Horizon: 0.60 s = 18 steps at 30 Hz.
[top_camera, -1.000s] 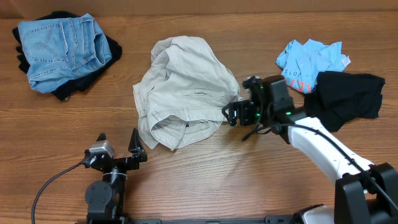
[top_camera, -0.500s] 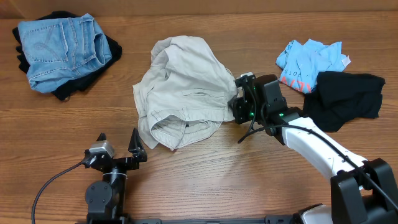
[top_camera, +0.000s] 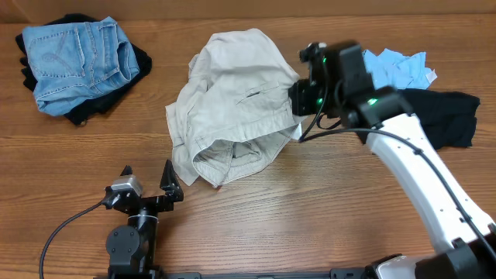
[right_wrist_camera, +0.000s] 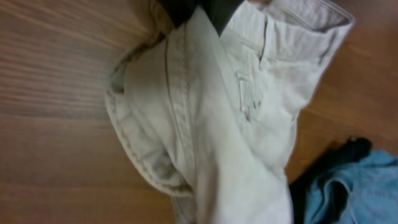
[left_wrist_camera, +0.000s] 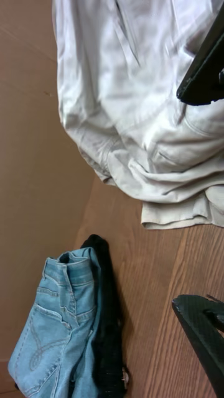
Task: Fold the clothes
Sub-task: 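Grasp the right edge of the beige pants with the right gripper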
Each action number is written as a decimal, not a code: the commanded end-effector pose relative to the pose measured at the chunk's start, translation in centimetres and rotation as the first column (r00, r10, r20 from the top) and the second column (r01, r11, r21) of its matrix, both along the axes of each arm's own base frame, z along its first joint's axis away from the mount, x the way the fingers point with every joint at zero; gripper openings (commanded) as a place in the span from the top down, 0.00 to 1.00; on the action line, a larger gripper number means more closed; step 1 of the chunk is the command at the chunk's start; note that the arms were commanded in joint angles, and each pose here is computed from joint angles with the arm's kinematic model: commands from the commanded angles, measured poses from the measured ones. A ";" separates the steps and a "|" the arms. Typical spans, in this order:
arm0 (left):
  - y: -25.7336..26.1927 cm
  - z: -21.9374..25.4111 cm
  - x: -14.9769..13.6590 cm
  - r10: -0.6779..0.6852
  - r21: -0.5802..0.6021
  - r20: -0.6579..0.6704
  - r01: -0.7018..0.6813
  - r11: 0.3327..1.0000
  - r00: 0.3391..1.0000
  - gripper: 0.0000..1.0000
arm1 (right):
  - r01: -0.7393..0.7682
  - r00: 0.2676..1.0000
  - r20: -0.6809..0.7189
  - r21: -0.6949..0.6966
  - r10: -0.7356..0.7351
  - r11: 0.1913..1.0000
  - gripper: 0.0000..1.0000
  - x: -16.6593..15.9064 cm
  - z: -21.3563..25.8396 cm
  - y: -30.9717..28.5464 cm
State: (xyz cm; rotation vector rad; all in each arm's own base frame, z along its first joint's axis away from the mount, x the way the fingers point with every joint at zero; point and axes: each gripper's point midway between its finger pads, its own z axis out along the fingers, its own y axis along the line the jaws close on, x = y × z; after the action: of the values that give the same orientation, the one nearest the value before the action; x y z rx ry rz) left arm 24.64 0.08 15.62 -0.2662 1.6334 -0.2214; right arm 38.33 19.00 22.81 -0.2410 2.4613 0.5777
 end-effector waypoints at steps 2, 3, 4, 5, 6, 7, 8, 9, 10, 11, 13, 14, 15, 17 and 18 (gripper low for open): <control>0.1 0.1 0.0 0.009 0.020 0.008 -0.009 1.000 1.000 0.00 | 0.020 0.990 0.134 0.119 -0.036 0.993 0.96 -0.8 10.9 1.0; 0.1 0.1 0.0 0.009 0.020 0.008 -0.009 1.000 1.000 0.00 | 0.022 0.989 0.142 0.135 -0.041 0.991 0.96 -1.1 12.4 1.2; 0.1 0.1 0.0 0.009 0.020 0.008 -0.009 1.000 1.000 0.00 | 0.026 0.987 0.151 0.150 -0.049 0.988 0.96 -1.5 13.8 1.1; 0.1 0.1 0.0 0.009 0.020 0.008 -0.009 1.000 1.000 0.00 | 0.032 0.986 0.156 0.162 -0.057 0.986 0.96 -1.8 14.8 0.9; 0.1 0.1 0.0 0.009 0.020 0.008 -0.009 1.000 1.000 0.00 | 0.030 0.984 0.168 0.169 -0.059 0.985 0.96 -2.0 15.8 0.9; 0.1 0.1 0.0 0.009 0.020 0.008 -0.009 1.000 1.000 0.00 | 0.029 0.982 0.178 0.174 -0.060 0.984 0.96 -2.2 16.5 0.8; 0.1 0.1 0.0 0.009 0.020 0.008 -0.009 1.000 1.000 0.00 | 0.026 0.980 0.190 0.180 -0.061 0.983 0.96 -2.3 17.2 0.7; 0.1 0.1 0.0 0.009 0.020 0.008 -0.009 1.000 1.000 0.00 | 0.025 0.978 0.199 0.184 -0.062 0.983 0.96 -2.5 17.7 0.7; 0.2 0.4 0.0 0.011 0.019 0.018 -0.011 1.000 1.000 0.00 | 0.026 0.977 0.201 0.187 -0.064 0.982 0.96 -2.5 17.9 0.6; 0.1 0.7 0.0 0.009 0.018 0.034 -0.009 1.000 0.999 0.00 | 0.029 0.977 0.201 0.186 -0.067 0.982 0.96 -2.5 17.9 0.6; -1.1 0.7 0.0 -0.061 -0.011 0.033 0.062 0.998 0.998 0.00 | 0.042 0.976 0.199 0.200 -0.083 0.979 0.96 -2.3 18.1 0.6; -1.4 0.7 0.0 -0.080 -0.012 0.033 0.080 0.997 0.996 0.00 | 0.049 0.975 0.203 0.216 -0.094 0.975 0.96 -2.2 18.4 0.6; -1.5 0.7 0.0 -0.082 -0.012 0.033 0.083 0.997 0.996 0.00 | 0.052 0.973 0.208 0.225 -0.100 0.973 0.96 -2.2 18.7 0.6; -2.3 0.7 -0.1 -0.129 -0.019 0.032 0.130 0.991 0.991 0.00 | 0.050 0.966 0.234 0.243 -0.108 0.969 0.96 -2.2 20.0 0.6; -3.5 0.7 -0.3 -0.197 -0.029 0.033 0.198 0.980 0.980 0.00 | 0.046 0.959 0.260 0.259 -0.115 0.965 0.96 -2.3 21.3 0.5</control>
State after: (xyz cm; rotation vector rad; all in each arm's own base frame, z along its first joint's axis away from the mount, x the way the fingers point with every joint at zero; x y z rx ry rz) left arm 24.66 -0.89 16.16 -0.2241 1.6201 -0.2732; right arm 36.79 20.11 38.12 -0.1261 2.2624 0.7197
